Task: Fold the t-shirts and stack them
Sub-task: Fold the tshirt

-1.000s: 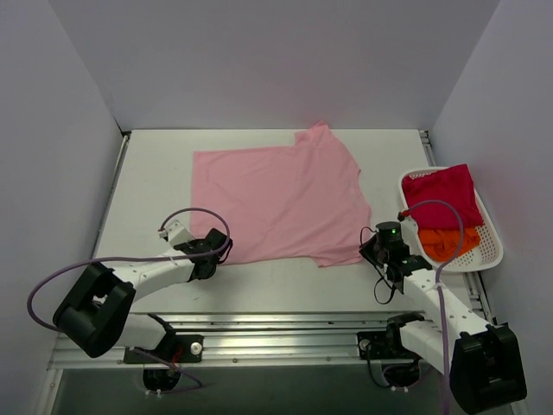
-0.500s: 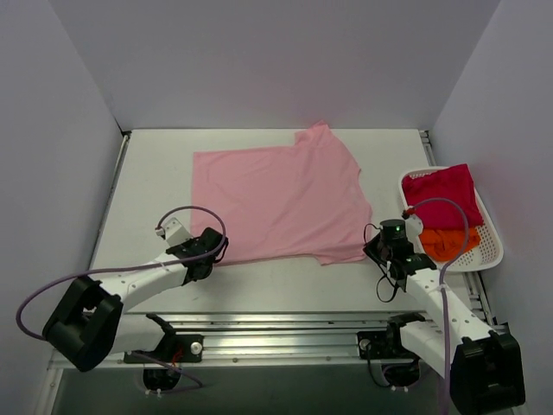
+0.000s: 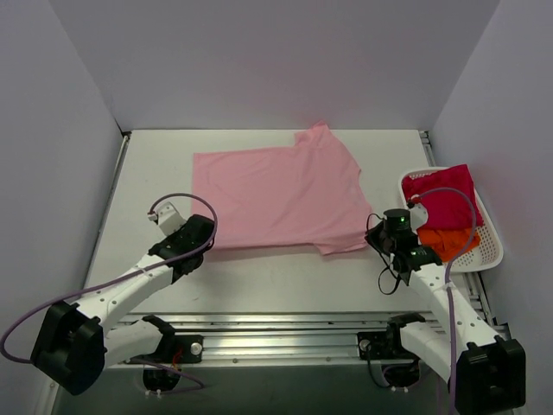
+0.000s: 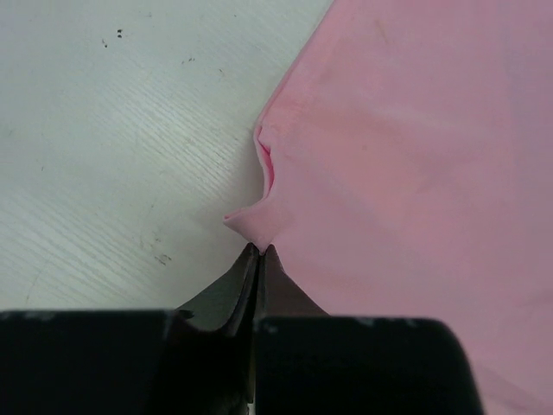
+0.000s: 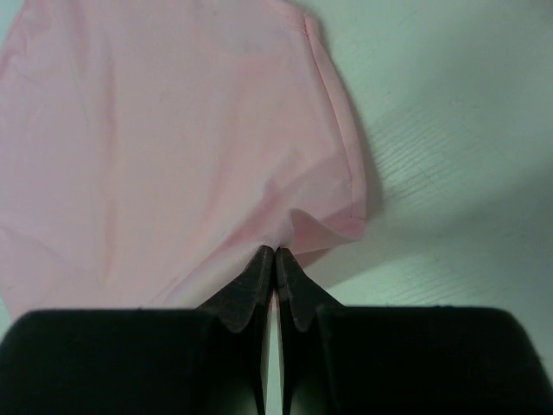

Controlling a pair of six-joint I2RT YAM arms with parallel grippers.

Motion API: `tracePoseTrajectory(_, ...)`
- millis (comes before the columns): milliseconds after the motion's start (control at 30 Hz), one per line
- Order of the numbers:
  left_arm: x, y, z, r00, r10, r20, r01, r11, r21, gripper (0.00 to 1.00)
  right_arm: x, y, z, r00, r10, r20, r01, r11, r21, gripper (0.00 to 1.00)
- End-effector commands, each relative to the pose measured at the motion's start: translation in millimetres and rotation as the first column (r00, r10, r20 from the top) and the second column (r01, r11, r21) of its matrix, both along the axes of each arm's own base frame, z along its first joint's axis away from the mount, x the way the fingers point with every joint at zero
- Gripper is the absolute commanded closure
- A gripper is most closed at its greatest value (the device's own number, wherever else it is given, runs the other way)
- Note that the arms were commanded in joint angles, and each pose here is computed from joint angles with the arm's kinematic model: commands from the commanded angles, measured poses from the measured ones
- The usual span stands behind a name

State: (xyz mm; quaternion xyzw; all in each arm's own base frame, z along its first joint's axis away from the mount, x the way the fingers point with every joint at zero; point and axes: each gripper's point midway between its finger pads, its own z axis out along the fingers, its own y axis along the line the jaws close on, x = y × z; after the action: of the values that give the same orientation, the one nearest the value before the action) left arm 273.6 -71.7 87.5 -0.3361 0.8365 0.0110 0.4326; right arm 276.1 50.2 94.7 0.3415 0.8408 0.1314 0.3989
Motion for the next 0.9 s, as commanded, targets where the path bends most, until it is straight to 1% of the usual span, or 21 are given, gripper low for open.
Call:
tracePoseTrajectory(0,22,-1,28,0.997,-0.021,0.072,0.024,0.999,-0.029,0.98,14,1,22,0.999,-0.017,0.034,0.017,1.000,0.014,1.00)
tracePoseTrajectory(33,27,-4,30,0.996,-0.033,0.082,0.037,0.998,-0.052,0.98,16,2,25,0.999,-0.014,0.036,0.013,1.000,0.019,1.00)
tracePoseTrajectory(300,55,-4,35,0.994,-0.060,0.087,0.069,0.993,-0.098,0.98,49,13,51,0.998,-0.019,0.057,0.016,0.998,0.061,1.00)
tracePoseTrajectory(333,62,-4,40,0.993,-0.056,0.104,0.068,0.992,-0.108,0.98,53,14,52,0.998,-0.022,0.054,0.019,0.998,0.064,1.00)
tracePoseTrajectory(367,66,-7,35,0.994,-0.072,0.088,0.082,0.990,-0.113,0.98,60,15,47,0.999,-0.024,0.036,0.022,0.998,0.061,1.00)
tracePoseTrajectory(400,70,-7,35,0.994,-0.074,0.084,0.084,0.990,-0.118,0.98,69,17,56,0.998,-0.025,0.050,0.022,0.998,0.064,1.00)
tracePoseTrajectory(433,78,-9,41,0.992,-0.076,0.101,0.089,0.988,-0.130,0.98,77,18,44,0.999,-0.034,0.012,0.034,0.998,0.060,1.00)
tracePoseTrajectory(467,84,-9,31,0.994,-0.085,0.072,0.094,0.986,-0.135,0.98,85,15,43,0.998,-0.054,0.009,0.054,0.997,0.048,1.00)
tracePoseTrajectory(500,90,-8,29,0.994,-0.084,0.069,0.093,0.986,-0.138,0.98,97,16,48,0.997,-0.069,0.019,0.069,0.997,0.042,1.00)
tracePoseTrajectory(533,102,-10,21,0.995,-0.080,0.058,0.087,0.987,-0.136,0.98,108,19,25,0.996,-0.084,-0.035,0.085,0.996,0.034,1.00)
tracePoseTrajectory(600,118,-5,10,0.997,-0.073,0.035,0.078,0.984,-0.163,0.98,129,21,9,0.991,-0.108,-0.074,0.110,0.994,0.020,1.00)
tracePoseTrajectory(633,129,-4,7,0.997,-0.069,0.042,0.076,0.982,-0.172,0.98,154,26,-3,0.988,-0.115,-0.102,0.117,0.993,0.013,1.00)
tracePoseTrajectory(667,145,-5,-6,0.997,-0.075,0.013,0.076,0.981,-0.176,0.98,168,29,-7,0.986,-0.124,-0.109,0.125,0.992,0.003,1.00)
tracePoseTrajectory(700,157,1,-11,0.997,-0.076,0.002,0.075,0.976,-0.204,0.98,183,31,-12,0.986,-0.123,-0.115,0.123,0.992,-0.010,1.00)
tracePoseTrajectory(733,167,2,-15,0.997,-0.077,-0.011,0.073,0.974,-0.214,0.97,215,37,11,0.991,-0.118,-0.058,0.118,0.993,-0.003,1.00)
tracePoseTrajectory(767,188,1,-25,0.995,-0.092,-0.029,0.083,0.971,-0.224,0.75,225,36,-24,0.983,-0.113,-0.142,0.107,0.993,-0.049,0.81)
tracePoseTrajectory(800,200,7,-31,0.995,-0.094,-0.045,0.080,0.967,-0.242,0.51,235,29,-28,0.975,-0.145,-0.168,0.131,0.987,-0.093,0.63)
tracePoseTrajectory(833,198,4,-40,0.987,-0.120,-0.103,0.087,0.956,-0.281,0.15,231,24,-48,0.953,-0.167,-0.252,0.134,0.981,-0.143,0.44)
tracePoseTrajectory(867,202,5,-51,0.983,-0.124,-0.135,0.080,0.953,-0.294,0.02,251,25,-25,0.965,-0.174,-0.197,0.149,0.979,-0.137,0.08)
